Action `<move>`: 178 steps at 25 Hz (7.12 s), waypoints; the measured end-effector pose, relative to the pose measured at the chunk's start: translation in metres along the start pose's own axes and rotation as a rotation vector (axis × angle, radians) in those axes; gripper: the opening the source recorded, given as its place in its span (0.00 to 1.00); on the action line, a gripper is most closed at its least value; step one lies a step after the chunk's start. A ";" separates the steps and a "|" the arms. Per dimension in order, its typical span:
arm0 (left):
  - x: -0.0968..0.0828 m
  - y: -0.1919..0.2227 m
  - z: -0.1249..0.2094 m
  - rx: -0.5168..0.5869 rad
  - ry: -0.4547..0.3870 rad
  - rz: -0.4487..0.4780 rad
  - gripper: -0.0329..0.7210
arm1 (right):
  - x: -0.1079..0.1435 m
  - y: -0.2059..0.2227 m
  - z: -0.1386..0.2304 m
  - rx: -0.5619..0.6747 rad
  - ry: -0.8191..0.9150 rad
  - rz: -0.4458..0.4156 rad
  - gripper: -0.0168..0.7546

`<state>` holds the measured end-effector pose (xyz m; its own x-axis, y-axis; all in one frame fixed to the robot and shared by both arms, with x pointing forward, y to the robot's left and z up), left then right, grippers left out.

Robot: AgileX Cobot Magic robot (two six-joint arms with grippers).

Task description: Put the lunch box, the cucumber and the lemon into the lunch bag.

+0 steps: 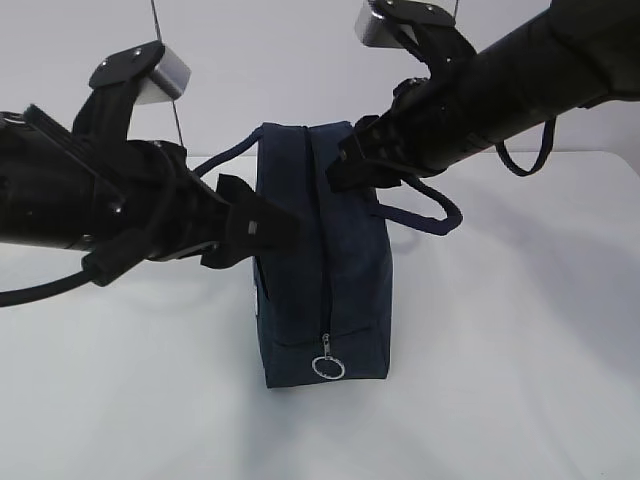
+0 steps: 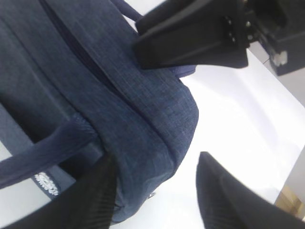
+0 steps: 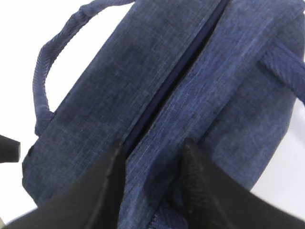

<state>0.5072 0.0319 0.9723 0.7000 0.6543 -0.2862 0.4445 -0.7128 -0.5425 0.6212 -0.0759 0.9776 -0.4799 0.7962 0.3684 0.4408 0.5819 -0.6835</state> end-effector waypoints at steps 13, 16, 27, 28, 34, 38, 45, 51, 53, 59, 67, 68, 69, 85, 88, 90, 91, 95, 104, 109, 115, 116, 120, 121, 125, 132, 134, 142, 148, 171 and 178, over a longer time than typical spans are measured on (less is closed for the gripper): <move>0.019 0.015 0.026 0.052 -0.126 -0.073 0.56 | 0.003 0.000 0.004 0.023 -0.015 -0.013 0.39; 0.025 0.029 0.041 0.099 -0.175 -0.078 0.56 | 0.003 0.000 0.005 0.028 -0.015 -0.016 0.39; 0.026 0.031 0.042 0.097 -0.212 -0.084 0.15 | 0.005 0.000 0.008 0.044 -0.031 -0.024 0.39; 0.026 0.031 0.042 0.097 -0.212 -0.084 0.10 | 0.005 0.000 0.008 0.044 -0.031 -0.024 0.39; 0.027 0.031 0.042 0.095 -0.214 -0.086 0.05 | 0.008 -0.005 0.016 0.084 -0.061 -0.032 0.39; 0.027 0.031 0.042 0.095 -0.212 -0.086 0.05 | 0.017 -0.026 0.019 0.106 -0.127 -0.040 0.39; 0.027 0.031 0.041 0.095 -0.204 -0.089 0.05 | 0.035 -0.068 0.011 0.012 -0.138 -0.038 0.39; 0.027 0.031 0.041 0.095 -0.185 -0.088 0.05 | 0.025 -0.074 0.064 -0.010 -0.090 -0.010 0.39; 0.027 0.031 0.041 0.095 -0.185 -0.088 0.05 | 0.027 -0.069 0.085 0.010 -0.136 -0.041 0.39; 0.027 0.031 0.041 0.096 -0.181 -0.088 0.05 | 0.046 -0.059 0.116 -0.006 -0.333 -0.191 0.39; 0.027 0.031 0.041 0.096 -0.181 -0.088 0.05 | 0.058 -0.040 0.145 -0.006 -0.467 -0.342 0.39; 0.027 0.031 0.041 0.096 -0.181 -0.088 0.05 | 0.057 -0.034 0.150 0.015 -0.472 -0.358 0.39; 0.027 0.031 0.041 0.096 -0.181 -0.088 0.05 | 0.055 -0.028 0.156 0.036 -0.484 -0.371 0.39; 0.026 0.031 0.042 0.098 -0.182 -0.081 0.05 | 0.015 0.036 0.155 -0.052 -0.574 -0.281 0.39; 0.026 0.031 0.042 0.098 -0.182 -0.079 0.05 | 0.012 0.037 0.154 -0.059 -0.626 -0.261 0.39; 0.026 0.031 0.042 0.098 -0.182 -0.079 0.05 | 0.010 0.040 0.156 -0.054 -0.641 -0.261 0.39; 0.026 0.031 0.042 0.098 -0.182 -0.079 0.05 | 0.008 0.043 0.159 -0.045 -0.647 -0.263 0.39; 0.025 0.031 0.042 0.100 -0.182 -0.075 0.05 | 0.001 0.058 0.165 -0.013 -0.641 -0.267 0.39; 0.022 0.031 0.043 0.106 -0.183 -0.058 0.05 | -0.001 0.065 0.152 -0.033 -0.663 -0.261 0.39; 0.020 0.031 0.043 0.108 -0.184 -0.052 0.05 | -0.001 0.066 0.150 -0.038 -0.668 -0.260 0.39; 0.018 0.031 0.044 0.112 -0.184 -0.041 0.05 | 0.004 0.073 0.161 -0.030 -0.639 -0.325 0.39; 0.018 0.031 0.044 0.112 -0.184 -0.041 0.05 | 0.004 0.074 0.162 -0.027 -0.637 -0.327 0.39; 0.018 0.031 0.044 0.112 -0.185 -0.039 0.05 | 0.008 0.074 0.158 -0.042 -0.638 -0.343 0.39; 0.018 0.031 0.044 0.112 -0.185 -0.039 0.05 | 0.007 0.074 0.157 -0.042 -0.640 -0.337 0.39; 0.017 0.031 0.044 0.113 -0.185 -0.036 0.05 | 0.004 0.076 0.150 -0.051 -0.653 -0.318 0.39; 0.017 0.031 0.044 0.114 -0.185 -0.034 0.05 | 0.009 0.076 0.142 -0.080 -0.659 -0.340 0.39; 0.017 0.031 0.044 0.114 -0.185 -0.034 0.05 | 0.009 0.077 0.142 -0.078 -0.657 -0.342 0.39; 0.016 0.031 0.044 0.115 -0.185 -0.030 0.05 | 0.013 0.084 0.148 -0.077 -0.631 -0.395 0.39; 0.016 0.031 0.044 0.116 -0.185 -0.028 0.05 | 0.011 0.090 0.146 -0.077 -0.630 -0.396 0.39; 0.015 0.031 0.044 0.117 -0.186 -0.025 0.05 | 0.010 0.092 0.142 -0.069 -0.586 -0.388 0.39; 0.015 0.031 0.044 0.118 -0.185 -0.023 0.05 | 0.012 0.101 0.142 -0.077 -0.577 -0.424 0.39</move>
<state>0.5065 0.0304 0.9161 0.5711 0.7128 -0.4072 0.3830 -0.6701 -0.6358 0.5522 -0.0312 0.8239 -0.9366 0.2971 0.1857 0.1696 0.8482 -0.5017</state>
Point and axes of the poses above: a point on each arm's last joint axis where the gripper is mounted, y pointing out along that axis toward the gripper, x along the wrist's bending axis when the last joint is at zero, z = x × y, the point moved 10 cm from there along y, pointing out along that axis toward the gripper, and after that the axes turned 9 degrees about y, right-handed, at the moved point
